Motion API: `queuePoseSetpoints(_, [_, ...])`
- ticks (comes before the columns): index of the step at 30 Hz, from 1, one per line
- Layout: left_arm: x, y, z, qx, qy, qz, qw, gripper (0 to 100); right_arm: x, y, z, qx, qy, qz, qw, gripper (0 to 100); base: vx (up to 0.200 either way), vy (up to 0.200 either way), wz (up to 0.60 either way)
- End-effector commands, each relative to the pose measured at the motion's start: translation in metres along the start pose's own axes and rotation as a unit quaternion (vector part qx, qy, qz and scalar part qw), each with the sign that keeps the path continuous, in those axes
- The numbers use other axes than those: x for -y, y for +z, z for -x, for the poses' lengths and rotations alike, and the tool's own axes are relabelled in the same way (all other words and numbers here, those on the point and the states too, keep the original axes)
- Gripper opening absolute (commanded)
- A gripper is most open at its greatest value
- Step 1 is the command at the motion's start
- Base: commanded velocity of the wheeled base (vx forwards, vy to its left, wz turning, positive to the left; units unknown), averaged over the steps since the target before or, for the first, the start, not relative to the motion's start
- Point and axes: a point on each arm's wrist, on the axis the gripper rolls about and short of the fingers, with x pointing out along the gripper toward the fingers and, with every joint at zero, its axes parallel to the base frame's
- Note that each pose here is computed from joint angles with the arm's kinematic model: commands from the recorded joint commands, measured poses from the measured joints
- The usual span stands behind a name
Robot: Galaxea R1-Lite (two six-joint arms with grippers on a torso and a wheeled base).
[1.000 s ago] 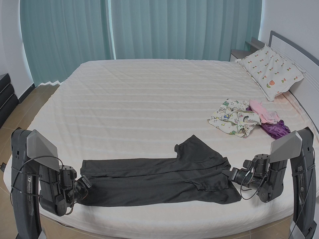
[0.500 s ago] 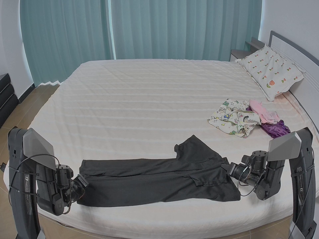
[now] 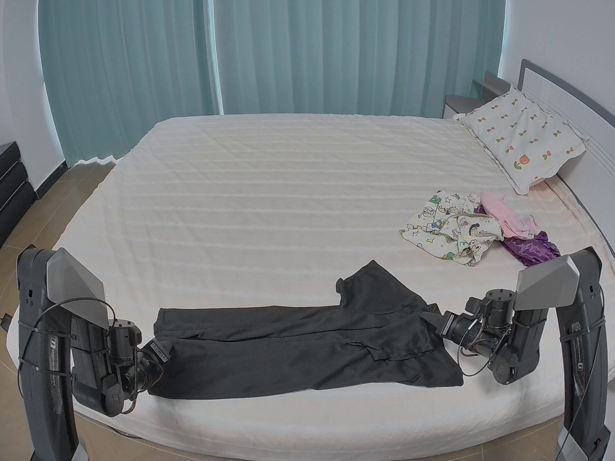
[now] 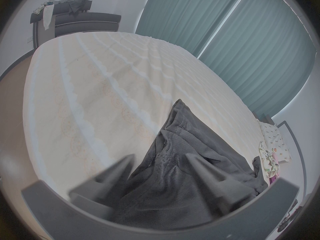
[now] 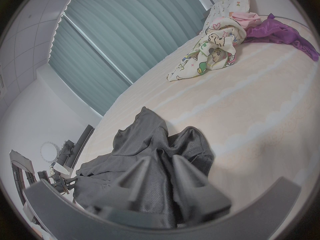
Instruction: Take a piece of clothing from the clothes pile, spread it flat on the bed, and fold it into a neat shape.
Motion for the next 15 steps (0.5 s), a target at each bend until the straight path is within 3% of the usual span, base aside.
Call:
queuePoseSetpoints(1, [0.000,-0.003,-0.002,-0.001,-0.002,-0.001,1.0000,100,0.001,-0.001,-0.001,0.003,0.002,0.001,1.0000,100,0.000,0.000,0.00])
queuePoseSetpoints(9, [-0.003,0.000,-0.001,-0.001,-0.001,0.010,1.0000,100,0.007,0.018,-0.001,0.037,-0.001,-0.021,0.9991,100,0.000,0.000,0.00])
queuePoseSetpoints(13, [-0.001,0.018,0.007,0.000,-0.039,0.069,0.9969,100,-0.007,0.051,0.010,0.089,0.015,-0.066,0.9937,100,0.000,0.000,0.00])
queuePoseSetpoints(15, [-0.002,0.030,0.015,-0.005,-0.068,0.097,0.9929,100,-0.012,0.057,0.014,0.094,0.021,-0.085,0.9917,100,0.000,0.000,0.00])
